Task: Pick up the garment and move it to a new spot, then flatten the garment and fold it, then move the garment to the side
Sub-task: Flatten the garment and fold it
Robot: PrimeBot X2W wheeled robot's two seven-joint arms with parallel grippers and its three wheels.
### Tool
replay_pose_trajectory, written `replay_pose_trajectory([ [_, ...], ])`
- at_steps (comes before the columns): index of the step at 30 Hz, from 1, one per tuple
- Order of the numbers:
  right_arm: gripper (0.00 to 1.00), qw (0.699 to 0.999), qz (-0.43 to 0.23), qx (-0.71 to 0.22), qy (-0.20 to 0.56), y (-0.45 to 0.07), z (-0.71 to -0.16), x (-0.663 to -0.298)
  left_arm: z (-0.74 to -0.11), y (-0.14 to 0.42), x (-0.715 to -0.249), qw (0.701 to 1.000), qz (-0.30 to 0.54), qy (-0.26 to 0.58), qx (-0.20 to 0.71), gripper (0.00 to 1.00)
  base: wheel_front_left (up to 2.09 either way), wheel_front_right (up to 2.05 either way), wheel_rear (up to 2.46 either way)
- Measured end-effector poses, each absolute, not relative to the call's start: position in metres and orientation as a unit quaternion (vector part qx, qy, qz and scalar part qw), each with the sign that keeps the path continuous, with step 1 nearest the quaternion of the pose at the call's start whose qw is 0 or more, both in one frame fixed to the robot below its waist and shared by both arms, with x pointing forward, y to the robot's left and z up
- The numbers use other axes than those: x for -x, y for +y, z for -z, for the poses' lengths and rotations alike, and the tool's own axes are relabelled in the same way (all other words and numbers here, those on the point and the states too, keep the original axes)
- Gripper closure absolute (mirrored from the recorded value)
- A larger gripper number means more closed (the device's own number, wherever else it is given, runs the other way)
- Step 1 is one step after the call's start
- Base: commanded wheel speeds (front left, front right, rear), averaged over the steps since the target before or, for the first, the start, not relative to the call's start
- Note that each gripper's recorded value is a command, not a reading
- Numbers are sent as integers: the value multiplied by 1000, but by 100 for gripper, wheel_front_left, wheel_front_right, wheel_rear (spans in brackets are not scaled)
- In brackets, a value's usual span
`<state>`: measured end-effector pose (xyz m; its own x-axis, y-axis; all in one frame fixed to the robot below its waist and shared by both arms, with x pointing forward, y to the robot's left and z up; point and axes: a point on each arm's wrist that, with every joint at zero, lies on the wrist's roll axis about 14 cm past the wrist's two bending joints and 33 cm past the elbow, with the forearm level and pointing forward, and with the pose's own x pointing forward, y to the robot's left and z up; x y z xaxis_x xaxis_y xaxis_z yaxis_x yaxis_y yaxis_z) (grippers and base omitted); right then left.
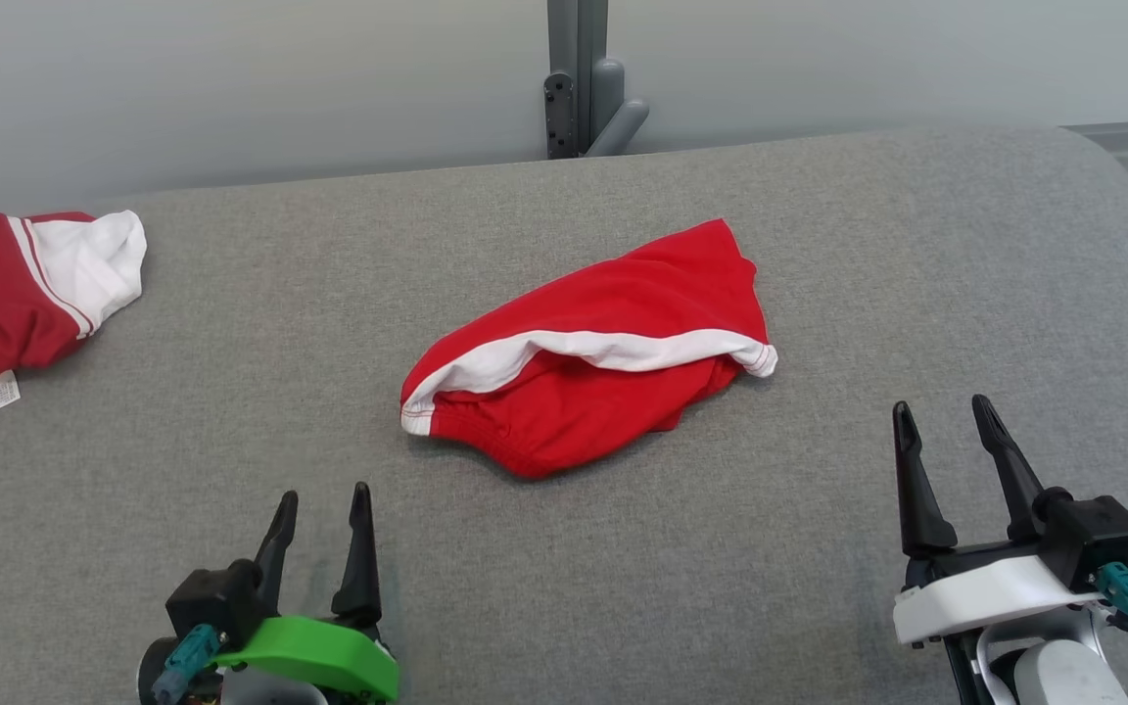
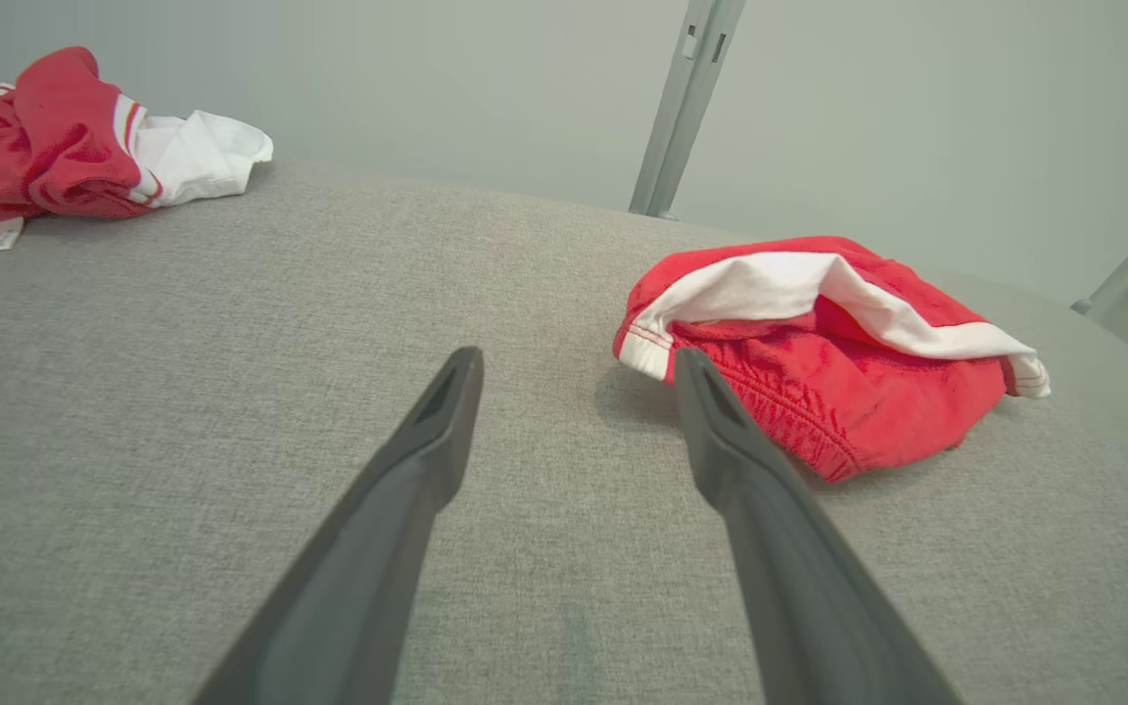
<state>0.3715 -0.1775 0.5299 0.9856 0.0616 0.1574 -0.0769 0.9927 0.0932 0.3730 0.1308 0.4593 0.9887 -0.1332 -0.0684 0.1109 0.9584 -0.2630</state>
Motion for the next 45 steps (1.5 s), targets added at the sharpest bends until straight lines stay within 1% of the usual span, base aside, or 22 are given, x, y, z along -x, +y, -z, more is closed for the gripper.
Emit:
replay_pose_trajectory([
  [3,0,995,-34,-49,-74,-178,-528,-374,-456,120,-380,981,68,53,171,0,0,0,0],
  [4,0,996,-34,-49,-73,-178,-527,-377,-451,111,-385,975,72,70,200,0,0,0,0],
  [7,0,996,-32,-51,-68,-179,-523,-379,-444,97,-393,963,80,99,238,0,0,0,0],
  [14,0,997,-25,-51,-58,-183,-516,-386,-426,74,-415,944,87,153,277,0,0,0,0],
  [18,0,997,-16,-51,-53,-190,-512,-386,-411,69,-424,931,73,182,306,0,0,0,0],
  [25,0,998,1,-50,-42,-200,-505,-385,-405,61,-439,912,63,190,359,0,0,0,0],
  [30,0,998,5,-49,-41,-203,-504,-384,-412,59,-450,910,64,172,371,0,0,0,0],
  [32,0,998,6,-49,-42,-203,-505,-384,-415,60,-452,910,65,164,374,7,0,0,0],
  [33,0,998,5,-49,-42,-203,-506,-384,-417,60,-452,910,66,161,375,16,0,0,0],
  [37,0,998,4,-49,-44,-202,-507,-384,-424,62,-454,910,68,149,380,40,0,0,0],
  [38,0,998,3,-49,-45,-202,-507,-384,-426,63,-454,910,68,144,382,41,0,0,0],
  [39,0,998,3,-49,-45,-202,-507,-384,-428,65,-455,910,66,139,384,39,0,0,0],
  [41,0,998,1,-50,-45,-201,-507,-384,-432,70,-455,912,62,129,386,39,0,0,0],
  [42,0,998,0,-50,-45,-200,-507,-385,-434,72,-455,912,61,124,386,41,0,0,0],
  [44,0,998,-3,-51,-44,-198,-507,-386,-436,75,-453,912,58,120,388,51,0,0,0],
  [45,0,998,-4,-51,-44,-197,-506,-386,-436,76,-453,912,58,118,388,54,0,0,0],
])
